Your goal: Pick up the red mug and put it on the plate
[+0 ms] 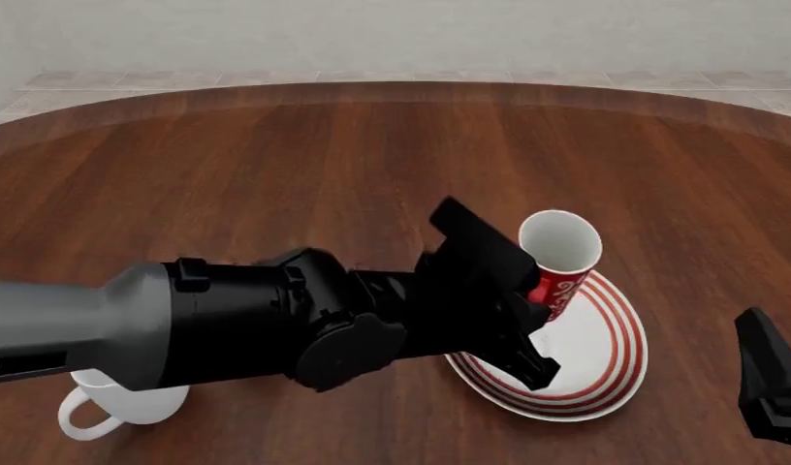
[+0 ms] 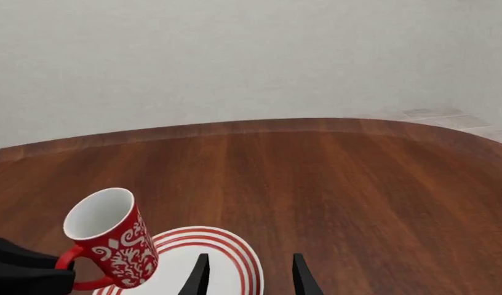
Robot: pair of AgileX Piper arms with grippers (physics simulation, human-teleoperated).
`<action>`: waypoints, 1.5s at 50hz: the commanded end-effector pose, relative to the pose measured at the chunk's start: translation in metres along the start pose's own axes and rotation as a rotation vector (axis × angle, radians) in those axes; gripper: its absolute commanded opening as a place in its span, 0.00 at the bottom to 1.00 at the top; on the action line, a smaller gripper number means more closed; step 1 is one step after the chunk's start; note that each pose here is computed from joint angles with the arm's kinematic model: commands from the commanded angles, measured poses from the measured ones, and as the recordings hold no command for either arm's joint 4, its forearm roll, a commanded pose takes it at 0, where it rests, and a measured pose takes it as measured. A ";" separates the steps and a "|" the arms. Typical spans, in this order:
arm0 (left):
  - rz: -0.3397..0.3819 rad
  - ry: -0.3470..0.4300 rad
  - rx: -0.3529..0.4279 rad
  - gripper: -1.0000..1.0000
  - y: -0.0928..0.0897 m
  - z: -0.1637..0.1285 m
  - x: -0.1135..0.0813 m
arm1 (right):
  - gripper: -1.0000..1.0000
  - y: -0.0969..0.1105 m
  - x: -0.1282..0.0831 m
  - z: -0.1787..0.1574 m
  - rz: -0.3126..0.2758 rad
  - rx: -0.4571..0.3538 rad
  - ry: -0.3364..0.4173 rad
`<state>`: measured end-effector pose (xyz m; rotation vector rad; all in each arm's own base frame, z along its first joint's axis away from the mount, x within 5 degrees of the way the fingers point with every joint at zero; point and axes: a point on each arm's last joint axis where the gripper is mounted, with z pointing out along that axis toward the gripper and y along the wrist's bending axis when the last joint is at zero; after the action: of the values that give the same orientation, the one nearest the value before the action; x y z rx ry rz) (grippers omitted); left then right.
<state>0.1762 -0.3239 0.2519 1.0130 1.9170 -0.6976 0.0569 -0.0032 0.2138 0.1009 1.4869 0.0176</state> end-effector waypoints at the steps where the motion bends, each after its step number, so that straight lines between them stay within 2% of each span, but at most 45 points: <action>1: 0.016 -0.005 0.009 0.00 -0.003 -0.001 0.002 | 1.00 0.000 0.000 0.000 -0.001 -0.001 0.000; 37: 0.000 0.030 0.051 0.00 -0.022 0.012 0.014 | 1.00 0.000 0.000 0.000 0.001 0.000 -0.001; 55: -0.002 0.045 0.045 0.00 -0.020 0.021 0.022 | 1.00 0.000 0.000 0.000 0.002 0.001 -0.002; 75: 0.002 0.043 0.039 0.00 -0.017 0.026 0.023 | 1.00 0.000 0.000 0.000 0.002 0.001 -0.002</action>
<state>0.1631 -0.3417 0.2212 1.0519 1.9613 -0.7263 0.0568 -0.0033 0.2138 0.1045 1.4853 0.0187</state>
